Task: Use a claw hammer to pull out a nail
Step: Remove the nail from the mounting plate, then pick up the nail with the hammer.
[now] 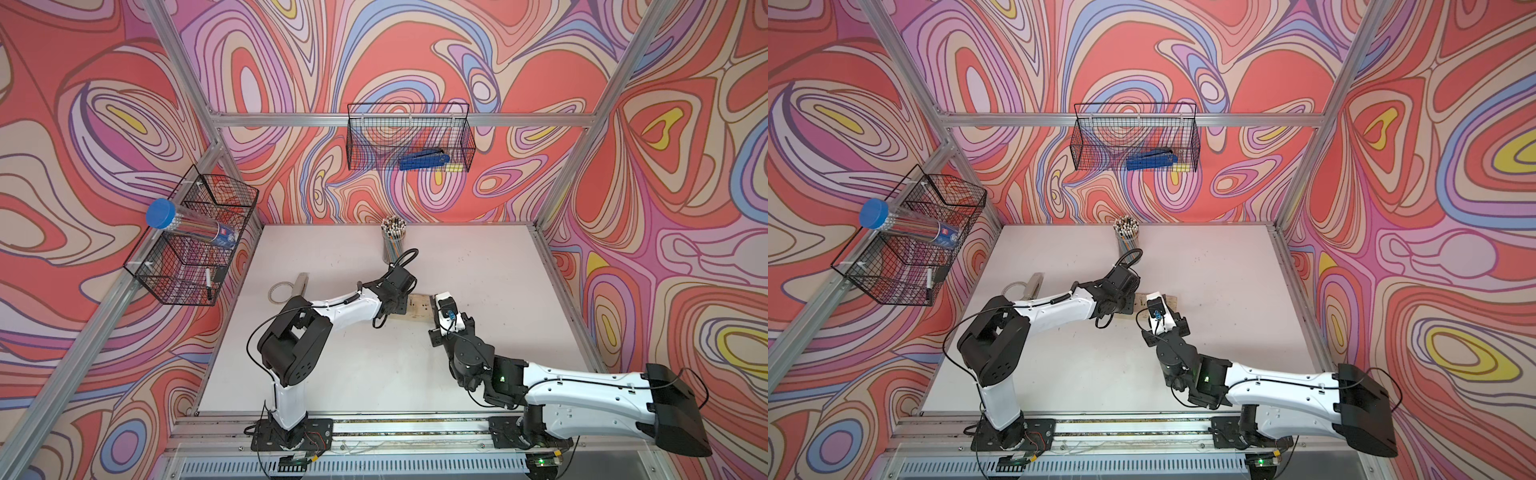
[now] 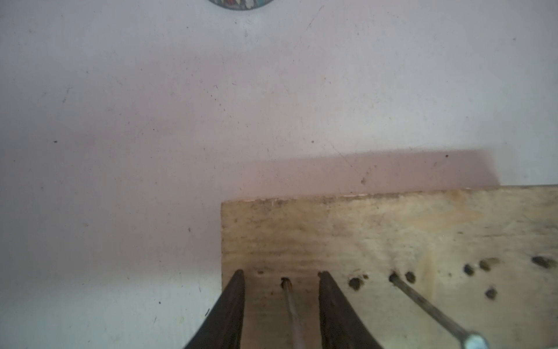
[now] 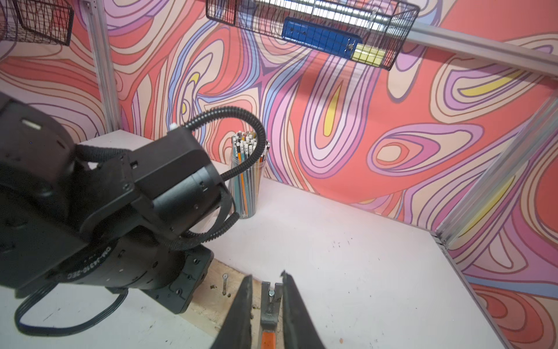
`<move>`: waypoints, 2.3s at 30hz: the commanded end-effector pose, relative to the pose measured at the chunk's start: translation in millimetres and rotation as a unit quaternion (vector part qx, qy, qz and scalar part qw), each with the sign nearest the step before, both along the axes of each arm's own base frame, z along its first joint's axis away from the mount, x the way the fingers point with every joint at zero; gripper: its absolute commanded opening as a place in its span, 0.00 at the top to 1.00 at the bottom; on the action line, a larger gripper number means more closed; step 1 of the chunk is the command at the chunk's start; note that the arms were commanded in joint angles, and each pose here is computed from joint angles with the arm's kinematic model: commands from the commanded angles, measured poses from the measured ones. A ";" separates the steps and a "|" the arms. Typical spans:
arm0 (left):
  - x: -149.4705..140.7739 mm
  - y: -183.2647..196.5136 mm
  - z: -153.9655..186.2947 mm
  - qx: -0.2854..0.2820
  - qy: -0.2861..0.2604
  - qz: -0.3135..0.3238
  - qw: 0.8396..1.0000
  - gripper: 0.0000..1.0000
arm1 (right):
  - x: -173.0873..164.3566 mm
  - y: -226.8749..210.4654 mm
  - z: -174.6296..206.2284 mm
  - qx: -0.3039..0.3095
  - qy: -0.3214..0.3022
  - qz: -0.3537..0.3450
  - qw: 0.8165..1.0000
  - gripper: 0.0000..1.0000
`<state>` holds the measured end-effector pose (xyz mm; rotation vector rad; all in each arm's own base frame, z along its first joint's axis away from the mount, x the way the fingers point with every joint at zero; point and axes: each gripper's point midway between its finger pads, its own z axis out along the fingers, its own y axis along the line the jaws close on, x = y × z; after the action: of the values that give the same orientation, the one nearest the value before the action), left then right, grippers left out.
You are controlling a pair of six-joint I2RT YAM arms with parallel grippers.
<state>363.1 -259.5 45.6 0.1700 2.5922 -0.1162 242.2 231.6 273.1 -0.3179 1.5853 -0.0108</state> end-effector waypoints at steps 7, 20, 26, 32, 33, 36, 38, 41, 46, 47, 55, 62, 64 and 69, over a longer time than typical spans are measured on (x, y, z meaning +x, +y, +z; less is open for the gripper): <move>-110.4 71.8 -113.8 0.124 0.247 0.012 0.961 0.57 | -4.1 -16.8 53.2 0.068 -0.016 -0.008 0.998 1.00; -63.9 21.9 -35.2 0.033 0.166 -0.020 0.985 0.51 | 0.0 -21.5 52.5 0.073 0.058 -0.001 0.996 1.00; -50.9 4.9 16.3 -0.018 0.114 -0.043 0.992 0.49 | 17.0 -18.9 58.3 0.102 0.101 0.015 0.990 1.00; -52.8 2.2 61.8 -0.063 0.063 -0.062 0.994 0.47 | 36.6 -20.3 69.5 0.133 0.149 0.033 0.979 1.00; -54.5 1.5 68.2 -0.072 0.054 -0.068 0.994 0.47 | 39.4 -21.0 72.8 0.142 0.156 0.039 0.977 1.00; -60.4 2.1 80.9 -0.096 0.031 -0.083 0.991 0.46 | 47.0 -23.4 82.9 0.174 0.179 0.057 0.967 1.00; -64.6 2.7 85.7 -0.108 0.014 -0.096 0.989 0.45 | 50.8 -21.9 88.9 0.185 0.195 0.076 0.960 1.00; -69.9 5.5 90.7 -0.115 -0.009 -0.114 0.987 0.43 | 55.4 -19.0 94.5 0.198 0.219 0.097 0.951 1.00; -77.1 10.8 91.6 -0.112 -0.038 -0.146 0.982 0.40 | 67.4 -18.2 97.6 0.247 0.272 0.144 0.919 1.00; -78.0 10.1 92.1 -0.115 -0.046 -0.154 0.980 0.40 | 69.1 -18.6 97.9 0.256 0.279 0.150 0.913 1.00; -87.8 6.5 91.8 -0.119 -0.147 -0.251 0.949 0.41 | 82.6 -27.9 89.7 0.329 0.335 0.195 0.861 1.00; -97.2 -9.2 89.2 -0.129 -0.149 -0.315 0.928 0.46 | 82.5 -22.0 80.6 0.341 0.362 0.221 0.839 1.00; -97.8 -11.2 92.4 -0.133 -0.164 -0.323 0.923 0.45 | 81.8 -21.2 78.7 0.341 0.367 0.222 0.836 1.00; -100.9 -15.9 99.8 -0.144 -0.180 -0.338 0.913 0.47 | 80.9 -22.3 74.1 0.342 0.374 0.219 0.834 1.00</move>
<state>264.9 -267.5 132.5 0.8280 2.1055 -0.6153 324.6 203.3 329.8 -0.0884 2.1731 1.0550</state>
